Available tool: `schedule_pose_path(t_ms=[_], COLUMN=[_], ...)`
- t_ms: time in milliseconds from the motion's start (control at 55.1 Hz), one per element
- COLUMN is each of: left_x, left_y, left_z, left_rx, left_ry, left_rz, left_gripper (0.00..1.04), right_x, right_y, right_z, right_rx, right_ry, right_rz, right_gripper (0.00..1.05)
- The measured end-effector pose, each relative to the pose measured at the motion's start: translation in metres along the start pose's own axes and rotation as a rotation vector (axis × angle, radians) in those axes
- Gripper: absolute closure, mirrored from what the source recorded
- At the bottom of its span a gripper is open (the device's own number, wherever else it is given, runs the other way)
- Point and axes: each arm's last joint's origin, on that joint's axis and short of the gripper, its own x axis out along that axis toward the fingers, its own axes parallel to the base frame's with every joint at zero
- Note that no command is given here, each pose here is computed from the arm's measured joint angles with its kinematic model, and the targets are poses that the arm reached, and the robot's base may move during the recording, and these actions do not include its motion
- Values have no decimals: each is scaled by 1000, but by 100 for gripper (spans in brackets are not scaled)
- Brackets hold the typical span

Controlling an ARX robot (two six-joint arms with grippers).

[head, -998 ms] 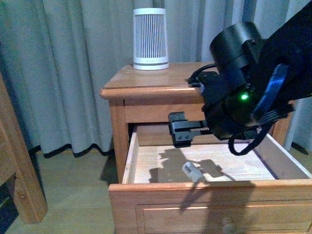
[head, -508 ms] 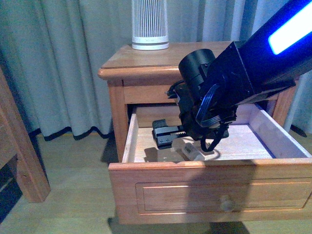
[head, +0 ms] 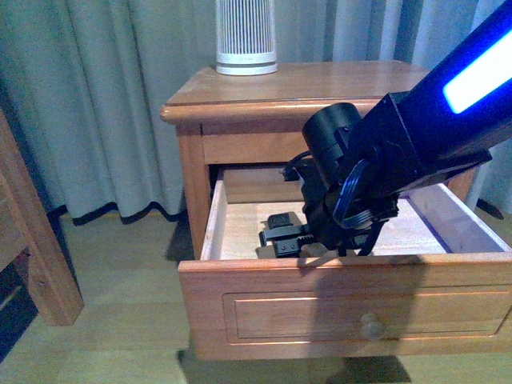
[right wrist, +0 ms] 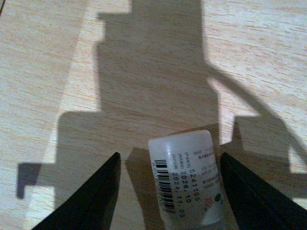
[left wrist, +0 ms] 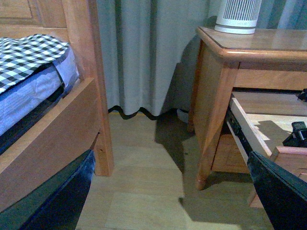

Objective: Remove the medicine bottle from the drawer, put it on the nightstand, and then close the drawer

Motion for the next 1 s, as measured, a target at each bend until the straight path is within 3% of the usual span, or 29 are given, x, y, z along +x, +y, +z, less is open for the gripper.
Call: schedule_pose_path(t_ms=[200, 254, 436, 708, 835, 998], left_x=[0, 0, 0, 0, 0, 0], left_y=[0, 0, 0, 0, 0, 0], left_z=[0, 0, 0, 0, 0, 0], left_rx=[0, 0, 0, 0, 0, 0], left_ry=[0, 0, 0, 0, 0, 0], left_rz=[0, 0, 0, 0, 0, 0], left_gripper=[6, 6, 6, 6, 6, 6], right_x=[-5, -9, -36, -137, -173, -172], right_y=[-13, -14, -12, 7, 0, -20], right_z=[-3, -3, 9, 75, 122, 162], right_rx=[19, 19, 0, -68, -91, -79], right_ry=[-5, -12, -69, -329, -490, -567], right_rz=[-3, -1, 39, 105, 33, -76], right_gripper=[70, 73, 74, 74, 74, 74])
